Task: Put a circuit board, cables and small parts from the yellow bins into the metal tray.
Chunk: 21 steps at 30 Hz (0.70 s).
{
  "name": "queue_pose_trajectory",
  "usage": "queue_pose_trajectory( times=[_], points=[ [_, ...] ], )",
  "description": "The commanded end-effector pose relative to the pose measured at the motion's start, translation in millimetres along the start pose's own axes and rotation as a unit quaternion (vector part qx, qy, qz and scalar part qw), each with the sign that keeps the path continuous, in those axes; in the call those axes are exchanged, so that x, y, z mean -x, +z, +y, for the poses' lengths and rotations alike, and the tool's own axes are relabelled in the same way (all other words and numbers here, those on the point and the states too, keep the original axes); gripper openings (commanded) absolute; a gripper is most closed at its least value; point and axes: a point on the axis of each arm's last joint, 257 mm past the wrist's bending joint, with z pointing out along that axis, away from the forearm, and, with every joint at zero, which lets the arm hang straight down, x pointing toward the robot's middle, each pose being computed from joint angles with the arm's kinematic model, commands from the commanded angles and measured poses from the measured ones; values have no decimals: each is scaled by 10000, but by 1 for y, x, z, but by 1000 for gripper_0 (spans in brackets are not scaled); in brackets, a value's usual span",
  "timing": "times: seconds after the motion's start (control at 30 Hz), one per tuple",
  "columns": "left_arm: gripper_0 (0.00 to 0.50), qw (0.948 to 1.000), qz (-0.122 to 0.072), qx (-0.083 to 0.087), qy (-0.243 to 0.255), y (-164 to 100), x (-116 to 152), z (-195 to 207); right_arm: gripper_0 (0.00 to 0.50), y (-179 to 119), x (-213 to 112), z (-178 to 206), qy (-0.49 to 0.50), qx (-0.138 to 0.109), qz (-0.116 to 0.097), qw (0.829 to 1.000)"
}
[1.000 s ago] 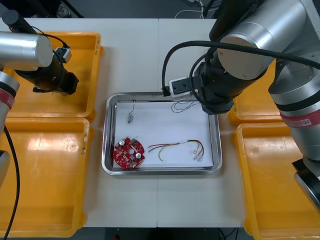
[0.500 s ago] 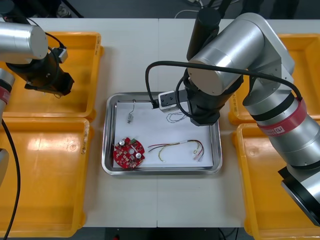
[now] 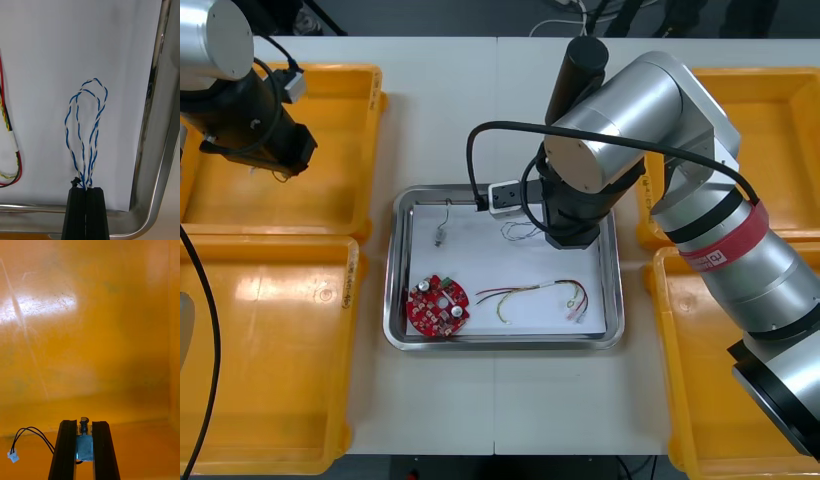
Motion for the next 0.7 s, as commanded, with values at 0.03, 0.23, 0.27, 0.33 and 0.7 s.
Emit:
queue_pose_trajectory(
  times=[0.03,0.23,0.27,0.33,0.7],
  points=[
    [0,9991,-362,240,-9,-42,14,17,0,-6,22,-12,-133,-201,-78,9997],
    [0,9990,-367,239,117,-58,4,3,0,11,23,-7,-229,-341,25,9992],
    [0,9990,-365,236,129,-62,3,0,0,14,23,-6,-230,-379,27,9990],
    [0,9986,-469,207,155,-66,7,-5,0,18,24,-5,-237,-414,4,9989],
    [0,9950,-993,-68,0,-88,26,-47,0,35,24,9,-168,-355,-96,9992]
  ],
)
